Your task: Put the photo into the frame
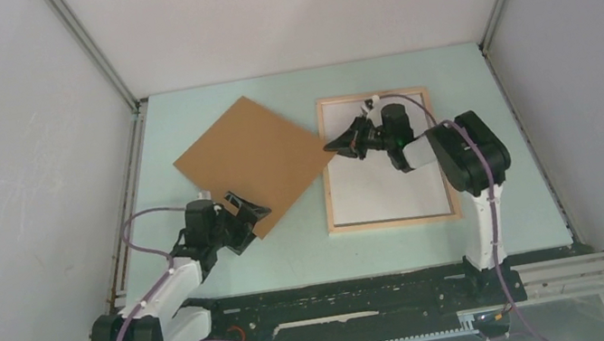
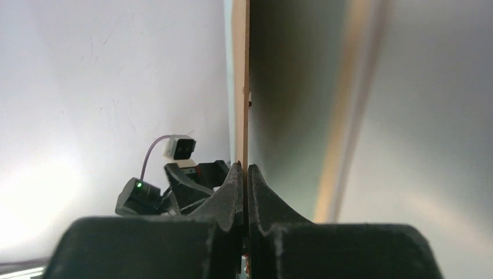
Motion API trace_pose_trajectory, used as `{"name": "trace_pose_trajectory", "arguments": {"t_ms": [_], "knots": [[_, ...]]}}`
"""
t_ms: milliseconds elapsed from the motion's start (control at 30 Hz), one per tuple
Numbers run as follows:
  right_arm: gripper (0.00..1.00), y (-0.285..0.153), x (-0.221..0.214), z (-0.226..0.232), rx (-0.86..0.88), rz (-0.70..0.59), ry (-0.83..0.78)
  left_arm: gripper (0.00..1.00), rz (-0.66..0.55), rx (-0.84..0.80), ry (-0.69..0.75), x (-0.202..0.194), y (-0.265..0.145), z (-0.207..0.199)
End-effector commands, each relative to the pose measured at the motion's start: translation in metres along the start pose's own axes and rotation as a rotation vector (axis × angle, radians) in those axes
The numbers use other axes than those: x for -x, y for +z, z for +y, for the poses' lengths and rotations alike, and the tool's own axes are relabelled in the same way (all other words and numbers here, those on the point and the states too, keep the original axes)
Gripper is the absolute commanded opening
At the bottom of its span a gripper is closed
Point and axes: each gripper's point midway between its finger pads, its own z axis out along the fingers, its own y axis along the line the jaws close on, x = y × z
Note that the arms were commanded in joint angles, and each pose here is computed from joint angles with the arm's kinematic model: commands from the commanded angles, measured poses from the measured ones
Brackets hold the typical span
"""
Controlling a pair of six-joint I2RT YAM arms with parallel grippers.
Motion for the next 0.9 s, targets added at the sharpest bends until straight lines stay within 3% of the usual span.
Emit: {"name": "trace_pose_trajectory", "arguments": {"t_ms": [0, 200, 400, 567, 867], "knots": [[0.0, -0.018, 0.003, 0.089, 0.062, -0.017, -0.243, 1.0, -0.01, -0.039, 0.121, 0.003, -0.011, -0.013], [0.0, -0.077, 0.002, 0.159, 0.025, -0.059, -0.44, 1.0, -0.073, -0.063, 0.241, 0.016, -0.032, -0.029], [0.0, -0.149, 0.003, 0.223, 0.002, -0.134, -0.522, 1.0, -0.126, -0.08, 0.295, 0.023, -0.049, -0.039], [0.0, -0.214, 0.009, 0.266, -0.071, -0.263, -0.637, 1.0, -0.131, -0.086, 0.333, 0.023, -0.059, -0.042], [0.0, -0.302, 0.005, 0.285, -0.419, -0.473, -0.819, 1.0, -0.139, -0.133, 0.379, 0.022, -0.07, -0.055]]}}
